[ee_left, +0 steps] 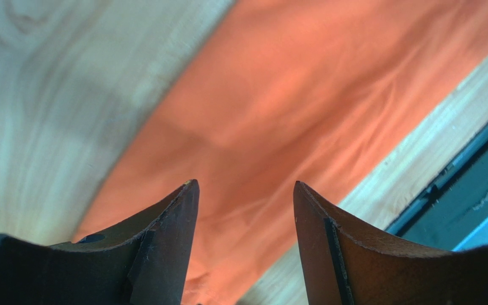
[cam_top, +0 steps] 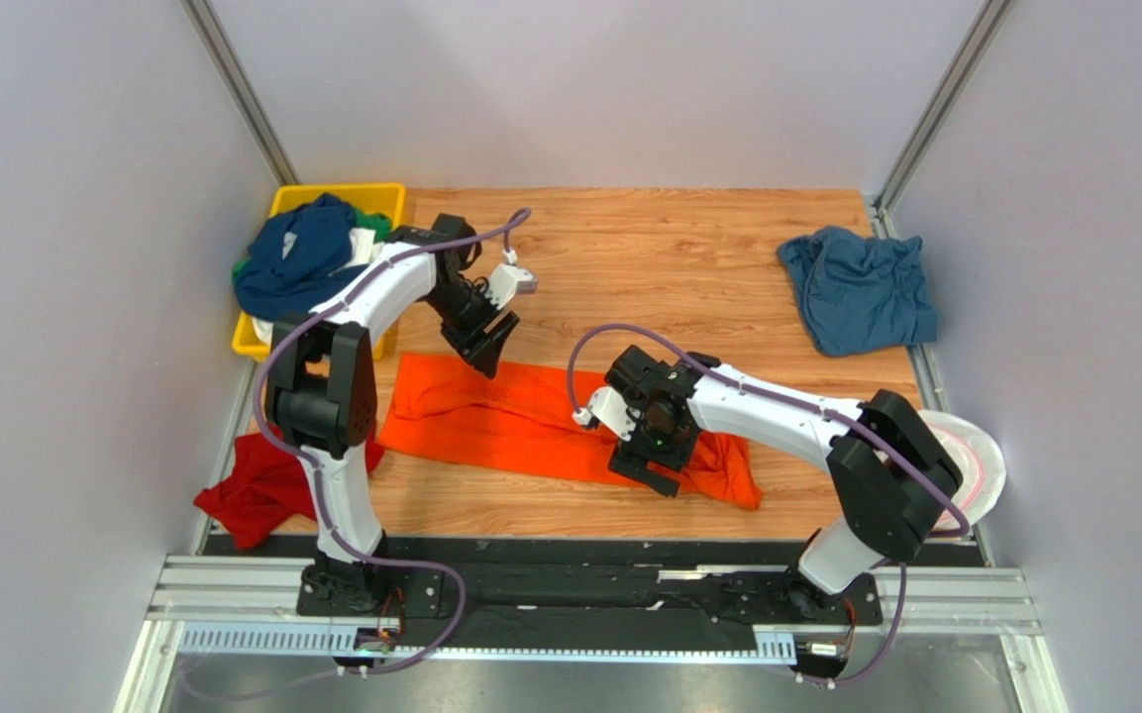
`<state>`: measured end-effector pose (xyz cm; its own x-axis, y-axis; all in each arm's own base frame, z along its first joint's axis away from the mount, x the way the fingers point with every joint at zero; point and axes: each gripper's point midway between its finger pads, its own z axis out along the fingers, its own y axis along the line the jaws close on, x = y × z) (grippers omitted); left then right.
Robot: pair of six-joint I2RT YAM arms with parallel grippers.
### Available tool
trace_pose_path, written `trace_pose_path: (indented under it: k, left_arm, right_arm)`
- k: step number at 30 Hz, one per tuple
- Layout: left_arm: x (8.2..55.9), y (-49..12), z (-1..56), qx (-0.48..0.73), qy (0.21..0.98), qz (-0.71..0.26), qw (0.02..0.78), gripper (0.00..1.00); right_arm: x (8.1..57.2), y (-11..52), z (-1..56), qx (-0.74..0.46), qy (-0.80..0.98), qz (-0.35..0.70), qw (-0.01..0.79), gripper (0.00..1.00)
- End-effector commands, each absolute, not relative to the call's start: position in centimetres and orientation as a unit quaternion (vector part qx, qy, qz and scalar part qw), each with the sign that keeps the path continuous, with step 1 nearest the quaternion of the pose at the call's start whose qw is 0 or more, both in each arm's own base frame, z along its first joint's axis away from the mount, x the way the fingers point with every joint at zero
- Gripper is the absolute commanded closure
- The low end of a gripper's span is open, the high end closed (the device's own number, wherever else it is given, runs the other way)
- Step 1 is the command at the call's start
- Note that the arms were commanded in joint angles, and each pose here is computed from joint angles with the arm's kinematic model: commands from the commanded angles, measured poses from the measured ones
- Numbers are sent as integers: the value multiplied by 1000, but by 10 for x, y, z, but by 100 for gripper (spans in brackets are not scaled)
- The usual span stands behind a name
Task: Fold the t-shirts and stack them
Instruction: Fold the other side of the tshirt into a rectangle
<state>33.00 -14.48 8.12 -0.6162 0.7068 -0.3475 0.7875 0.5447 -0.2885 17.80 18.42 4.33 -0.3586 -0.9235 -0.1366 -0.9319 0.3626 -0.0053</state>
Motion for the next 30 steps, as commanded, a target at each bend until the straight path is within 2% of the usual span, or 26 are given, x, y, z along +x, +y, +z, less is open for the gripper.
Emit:
trace_pose_path:
  k: [1,8,30]
  left_arm:
    - [354,-151,80,418,880,-195,114,35]
    - [343,-158,57,423,883,-180,90,35]
    - [265,-147,30,443,880,-166,42,38]
  right_arm:
    - [184,193,51,-564,820,44,83,19]
    - [181,190,47,-565,820,45,79,19]
    - [179,188,40,-562,823,42,74,20]
